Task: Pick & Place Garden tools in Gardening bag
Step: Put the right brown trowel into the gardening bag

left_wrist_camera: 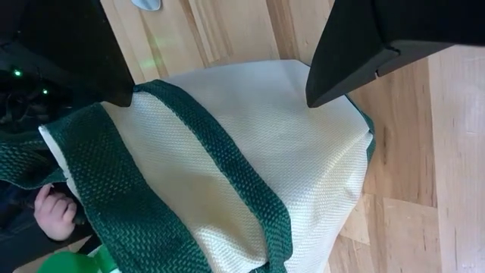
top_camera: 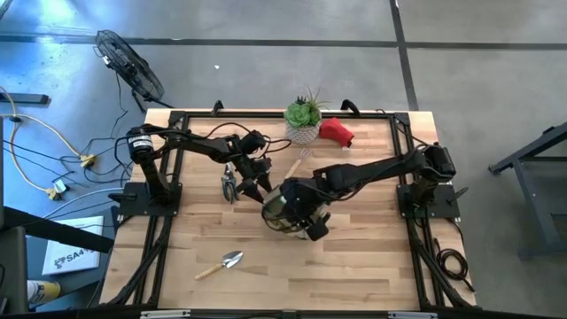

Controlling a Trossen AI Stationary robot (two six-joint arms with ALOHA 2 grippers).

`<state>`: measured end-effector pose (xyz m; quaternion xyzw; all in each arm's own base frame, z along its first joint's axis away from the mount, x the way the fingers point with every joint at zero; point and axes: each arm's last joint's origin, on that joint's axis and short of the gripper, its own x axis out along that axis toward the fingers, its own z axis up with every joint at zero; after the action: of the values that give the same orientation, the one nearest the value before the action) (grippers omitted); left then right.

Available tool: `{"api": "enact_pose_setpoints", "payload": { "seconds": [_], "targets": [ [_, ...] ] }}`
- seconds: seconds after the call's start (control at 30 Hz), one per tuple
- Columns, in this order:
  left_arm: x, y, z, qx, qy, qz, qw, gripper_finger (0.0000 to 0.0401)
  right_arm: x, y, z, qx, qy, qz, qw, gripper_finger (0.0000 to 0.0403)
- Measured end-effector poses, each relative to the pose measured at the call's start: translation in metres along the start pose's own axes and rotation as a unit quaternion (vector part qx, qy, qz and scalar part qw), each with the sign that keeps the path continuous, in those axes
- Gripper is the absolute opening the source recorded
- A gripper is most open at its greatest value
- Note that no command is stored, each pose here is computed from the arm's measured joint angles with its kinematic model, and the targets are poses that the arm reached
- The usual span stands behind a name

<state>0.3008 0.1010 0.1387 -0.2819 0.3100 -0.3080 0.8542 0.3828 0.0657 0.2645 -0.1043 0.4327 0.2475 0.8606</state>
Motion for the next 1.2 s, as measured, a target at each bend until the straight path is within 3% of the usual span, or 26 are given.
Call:
{"api": "enact_pose_setpoints", "payload": {
  "seconds": [0.1,0.23,0.4,0.53,0.93,1.2],
  "targets": [
    [0.0,0.0,0.0,0.0,0.0,0.0,1.0,0.0385,0.001,0.004,0.001,-0.011,0.004,-0.009,1.0,0.0105],
    [0.0,0.0,0.0,0.0,0.0,0.0,1.0,0.0385,-0.013,0.012,0.009,-0.03,-0.003,-0.065,0.997,0.0105],
    [0.0,0.0,0.0,0.002,-0.001,0.001,1.0,0.0385,-0.038,0.022,0.02,-0.054,-0.053,-0.083,0.994,0.0105],
    [0.0,0.0,0.0,0.001,-0.001,0.001,1.0,0.0385,-0.045,0.029,0.021,-0.046,-0.054,-0.101,0.992,0.0105],
    [0.0,0.0,0.0,0.0,-0.001,0.0,1.0,0.0385,-0.027,0.025,0.012,-0.02,-0.01,-0.091,0.996,0.0105],
    [0.0,0.0,0.0,0.0,0.0,0.0,1.0,0.0385,-0.026,0.015,0.004,0.065,-0.012,-0.049,0.997,0.0105]
  ]
}}
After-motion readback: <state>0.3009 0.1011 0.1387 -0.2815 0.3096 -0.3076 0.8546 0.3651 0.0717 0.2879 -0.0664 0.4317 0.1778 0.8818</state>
